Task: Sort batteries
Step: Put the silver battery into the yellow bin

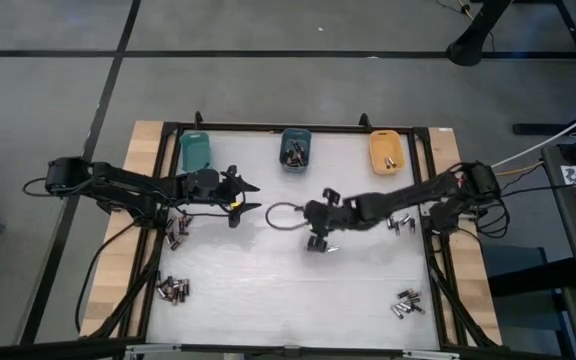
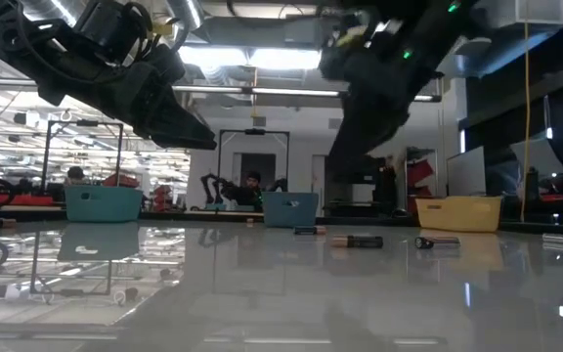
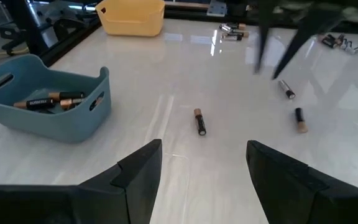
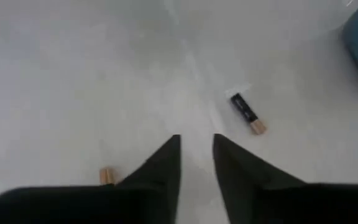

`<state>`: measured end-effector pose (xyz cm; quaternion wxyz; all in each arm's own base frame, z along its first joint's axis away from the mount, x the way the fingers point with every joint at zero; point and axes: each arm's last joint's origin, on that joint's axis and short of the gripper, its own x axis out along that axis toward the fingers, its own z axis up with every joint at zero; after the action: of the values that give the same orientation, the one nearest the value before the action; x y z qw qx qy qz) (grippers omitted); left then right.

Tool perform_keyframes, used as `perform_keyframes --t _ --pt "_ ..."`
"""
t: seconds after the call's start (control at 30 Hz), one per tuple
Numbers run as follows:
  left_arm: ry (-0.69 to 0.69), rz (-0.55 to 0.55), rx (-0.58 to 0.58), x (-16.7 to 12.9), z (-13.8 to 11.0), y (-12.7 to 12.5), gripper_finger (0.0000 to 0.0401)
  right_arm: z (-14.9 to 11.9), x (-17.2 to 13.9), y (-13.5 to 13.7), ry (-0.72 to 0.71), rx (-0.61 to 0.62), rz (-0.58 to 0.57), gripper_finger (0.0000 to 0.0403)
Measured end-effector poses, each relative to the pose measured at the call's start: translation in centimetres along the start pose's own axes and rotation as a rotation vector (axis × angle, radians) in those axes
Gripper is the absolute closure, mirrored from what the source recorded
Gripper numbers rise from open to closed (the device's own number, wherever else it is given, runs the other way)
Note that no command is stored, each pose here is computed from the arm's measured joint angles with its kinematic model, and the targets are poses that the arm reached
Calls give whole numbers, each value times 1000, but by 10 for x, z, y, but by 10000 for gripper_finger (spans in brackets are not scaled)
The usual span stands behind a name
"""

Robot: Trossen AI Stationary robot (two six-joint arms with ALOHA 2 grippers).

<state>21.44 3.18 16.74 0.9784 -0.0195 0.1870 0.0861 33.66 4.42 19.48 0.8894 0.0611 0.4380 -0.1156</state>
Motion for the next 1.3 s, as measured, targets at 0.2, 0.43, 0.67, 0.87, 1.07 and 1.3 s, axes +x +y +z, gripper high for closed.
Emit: perform_keyframes --t 0.2,0.43,0.67,0.87,1.07,1.3 --pt "8 1 0 0 -1 0 177 -12 3 -19 261 116 165 220" --pt "21 1 49 0 -2 0 177 -32 -10 17 328 33 139 202" --pt "19 2 43 0 -2 0 177 -57 -10 30 302 -55 13 220" --pt "18 2 41 0 -2 0 177 -84 4 23 317 5 57 231" --pt "16 2 32 0 -2 0 178 -100 12 17 257 79 50 253" --pt "29 2 30 1 -3 0 177 -99 15 17 175 90 8 384"
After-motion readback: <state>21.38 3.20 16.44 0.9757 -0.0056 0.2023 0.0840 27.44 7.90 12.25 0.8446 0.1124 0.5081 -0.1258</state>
